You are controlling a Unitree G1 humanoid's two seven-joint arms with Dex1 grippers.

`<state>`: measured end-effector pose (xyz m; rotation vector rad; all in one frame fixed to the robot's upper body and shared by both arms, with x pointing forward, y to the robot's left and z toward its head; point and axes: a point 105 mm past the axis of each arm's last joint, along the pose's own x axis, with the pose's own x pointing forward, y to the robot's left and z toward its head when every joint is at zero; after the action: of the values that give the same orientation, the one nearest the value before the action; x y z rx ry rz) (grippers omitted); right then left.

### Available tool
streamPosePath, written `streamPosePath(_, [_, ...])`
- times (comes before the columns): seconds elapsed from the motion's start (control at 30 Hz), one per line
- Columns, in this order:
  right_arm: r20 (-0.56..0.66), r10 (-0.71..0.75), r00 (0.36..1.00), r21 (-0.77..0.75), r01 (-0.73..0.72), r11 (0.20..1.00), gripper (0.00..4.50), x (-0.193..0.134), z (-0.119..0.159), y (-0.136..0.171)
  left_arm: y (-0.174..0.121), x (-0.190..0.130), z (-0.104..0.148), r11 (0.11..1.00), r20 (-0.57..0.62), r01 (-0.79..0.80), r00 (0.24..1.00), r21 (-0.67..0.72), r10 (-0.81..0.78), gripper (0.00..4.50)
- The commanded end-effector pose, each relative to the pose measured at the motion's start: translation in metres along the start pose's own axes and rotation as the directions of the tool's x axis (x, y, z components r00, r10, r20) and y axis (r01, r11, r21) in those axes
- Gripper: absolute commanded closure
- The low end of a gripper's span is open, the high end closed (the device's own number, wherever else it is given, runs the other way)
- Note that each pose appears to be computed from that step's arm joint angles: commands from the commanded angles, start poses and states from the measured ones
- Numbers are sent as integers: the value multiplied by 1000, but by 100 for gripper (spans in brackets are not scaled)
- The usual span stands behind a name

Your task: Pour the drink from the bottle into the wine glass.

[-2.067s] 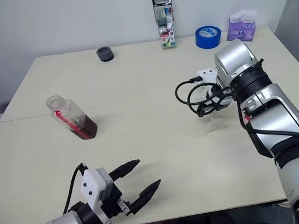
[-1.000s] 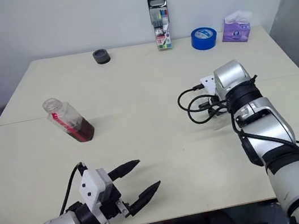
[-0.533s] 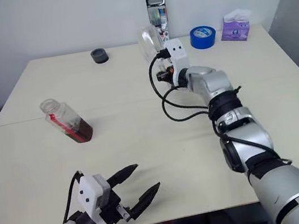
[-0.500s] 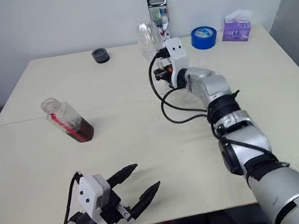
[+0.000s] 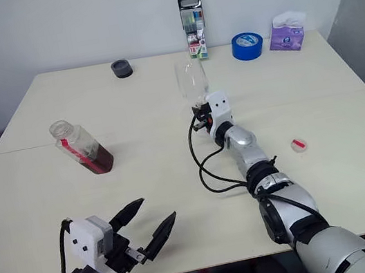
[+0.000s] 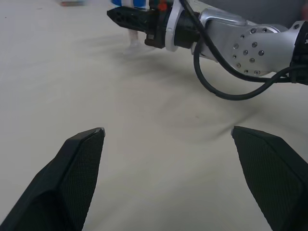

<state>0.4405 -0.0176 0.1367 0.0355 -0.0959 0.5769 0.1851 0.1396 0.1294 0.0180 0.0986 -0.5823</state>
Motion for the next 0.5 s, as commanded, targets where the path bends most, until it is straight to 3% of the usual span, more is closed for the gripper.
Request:
streamPosePath(0.03, [-107,-8,994,-60,1,998,430,-9,-29,1,-5,-3,12,1000,32,17,999,26,-18,0])
streamPosePath(0.3, [-310,-33,950,-110,-1,994,430,-39,-79,-12,-6,-6,12,999,23,20,1000,28,-21,0])
streamPosePath(0.5, [-378,-39,925,-128,-11,992,430,-62,-93,-25,-5,-8,10,999,12,16,1000,27,-17,0])
